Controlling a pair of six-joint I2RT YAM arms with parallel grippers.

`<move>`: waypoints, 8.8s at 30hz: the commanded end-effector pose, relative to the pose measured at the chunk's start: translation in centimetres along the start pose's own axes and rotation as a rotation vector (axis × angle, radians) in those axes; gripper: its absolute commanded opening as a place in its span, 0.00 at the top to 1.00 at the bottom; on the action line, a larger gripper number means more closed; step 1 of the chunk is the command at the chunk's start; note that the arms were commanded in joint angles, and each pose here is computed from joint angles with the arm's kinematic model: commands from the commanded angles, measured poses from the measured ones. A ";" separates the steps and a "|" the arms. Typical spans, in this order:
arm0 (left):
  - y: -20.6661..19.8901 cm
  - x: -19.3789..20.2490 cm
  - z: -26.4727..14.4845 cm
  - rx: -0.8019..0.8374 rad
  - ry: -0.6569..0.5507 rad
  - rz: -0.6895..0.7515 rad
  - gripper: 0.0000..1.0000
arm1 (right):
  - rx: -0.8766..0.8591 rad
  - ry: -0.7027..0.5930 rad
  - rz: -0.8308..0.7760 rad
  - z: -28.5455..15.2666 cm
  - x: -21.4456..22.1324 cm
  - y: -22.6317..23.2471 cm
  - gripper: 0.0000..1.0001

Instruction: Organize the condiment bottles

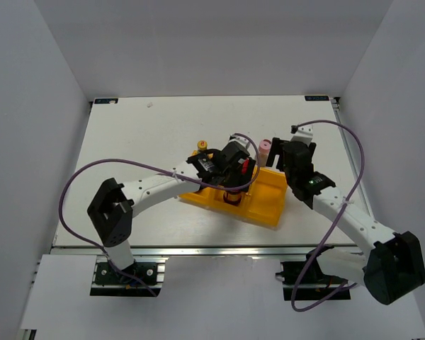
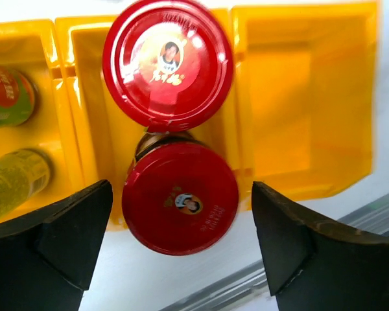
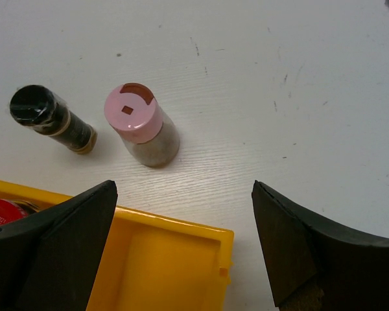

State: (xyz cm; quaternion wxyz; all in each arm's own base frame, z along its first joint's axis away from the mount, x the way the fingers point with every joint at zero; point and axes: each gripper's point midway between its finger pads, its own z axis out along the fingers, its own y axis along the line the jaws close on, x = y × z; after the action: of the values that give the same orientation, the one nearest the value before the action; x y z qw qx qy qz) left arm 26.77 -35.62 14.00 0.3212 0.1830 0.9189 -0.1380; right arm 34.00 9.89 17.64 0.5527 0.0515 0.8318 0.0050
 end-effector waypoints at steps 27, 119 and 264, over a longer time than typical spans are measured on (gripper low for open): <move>16.5 -5.7 -13.5 -0.236 -0.517 -0.423 0.02 | -0.041 0.238 -0.113 10.5 0.8 6.4 0.11; 22.1 -2.7 -9.7 -0.214 -0.435 -0.506 0.02 | -0.116 0.307 -0.129 -1.3 5.8 2.2 0.48; 22.6 0.0 -8.7 -0.302 -0.349 -0.568 0.02 | -0.166 0.513 -0.249 -8.6 11.4 1.6 0.62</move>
State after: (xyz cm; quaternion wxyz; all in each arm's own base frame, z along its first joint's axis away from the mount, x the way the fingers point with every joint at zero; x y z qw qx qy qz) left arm 31.62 -12.45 16.53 0.4333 -0.1518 0.8806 -0.1174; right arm 21.44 13.31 10.51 0.3121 -0.1107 0.9429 0.0355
